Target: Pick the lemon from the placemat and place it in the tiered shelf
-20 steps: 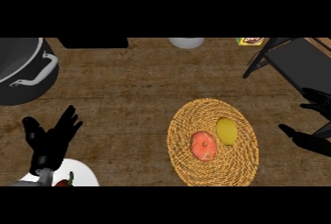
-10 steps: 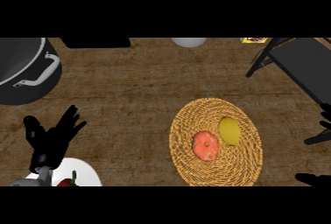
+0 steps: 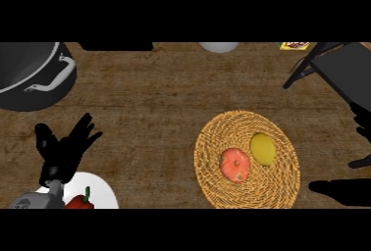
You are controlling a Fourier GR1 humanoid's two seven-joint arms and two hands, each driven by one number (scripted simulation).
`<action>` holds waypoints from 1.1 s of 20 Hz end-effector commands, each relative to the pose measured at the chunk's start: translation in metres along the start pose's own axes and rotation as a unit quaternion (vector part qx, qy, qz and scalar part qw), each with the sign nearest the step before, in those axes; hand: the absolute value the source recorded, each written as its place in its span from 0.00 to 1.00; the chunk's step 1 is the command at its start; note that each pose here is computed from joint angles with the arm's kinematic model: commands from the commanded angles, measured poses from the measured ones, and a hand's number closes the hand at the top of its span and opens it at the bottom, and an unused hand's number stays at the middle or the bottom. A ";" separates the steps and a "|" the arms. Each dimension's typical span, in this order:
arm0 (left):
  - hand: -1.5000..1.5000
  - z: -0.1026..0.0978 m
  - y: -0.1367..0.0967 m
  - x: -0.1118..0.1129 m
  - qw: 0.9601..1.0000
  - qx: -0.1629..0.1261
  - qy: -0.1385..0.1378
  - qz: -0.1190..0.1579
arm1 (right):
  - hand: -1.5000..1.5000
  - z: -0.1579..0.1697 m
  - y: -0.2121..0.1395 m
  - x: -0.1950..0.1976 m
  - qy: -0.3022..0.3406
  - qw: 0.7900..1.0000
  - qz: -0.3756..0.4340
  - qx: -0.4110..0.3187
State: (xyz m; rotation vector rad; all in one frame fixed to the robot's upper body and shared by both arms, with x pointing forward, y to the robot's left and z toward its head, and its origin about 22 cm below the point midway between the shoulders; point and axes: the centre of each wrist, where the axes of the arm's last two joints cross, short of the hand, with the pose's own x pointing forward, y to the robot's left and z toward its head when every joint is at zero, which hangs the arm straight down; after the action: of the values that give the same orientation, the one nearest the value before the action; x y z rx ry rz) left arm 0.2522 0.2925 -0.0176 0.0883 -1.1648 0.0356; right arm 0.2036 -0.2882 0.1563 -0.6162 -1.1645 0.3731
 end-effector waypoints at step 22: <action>0.50 -0.003 -0.005 -0.007 1.000 0.001 0.030 -0.003 | 0.00 -0.040 0.097 0.044 0.151 0.978 0.146 0.005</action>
State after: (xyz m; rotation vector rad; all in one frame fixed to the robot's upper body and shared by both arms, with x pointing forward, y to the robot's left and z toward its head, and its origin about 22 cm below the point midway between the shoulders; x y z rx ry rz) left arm 0.2510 0.2911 -0.0191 0.0946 -1.1485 0.0411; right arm 0.2582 -0.2103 0.1150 -0.7471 -0.9240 0.5485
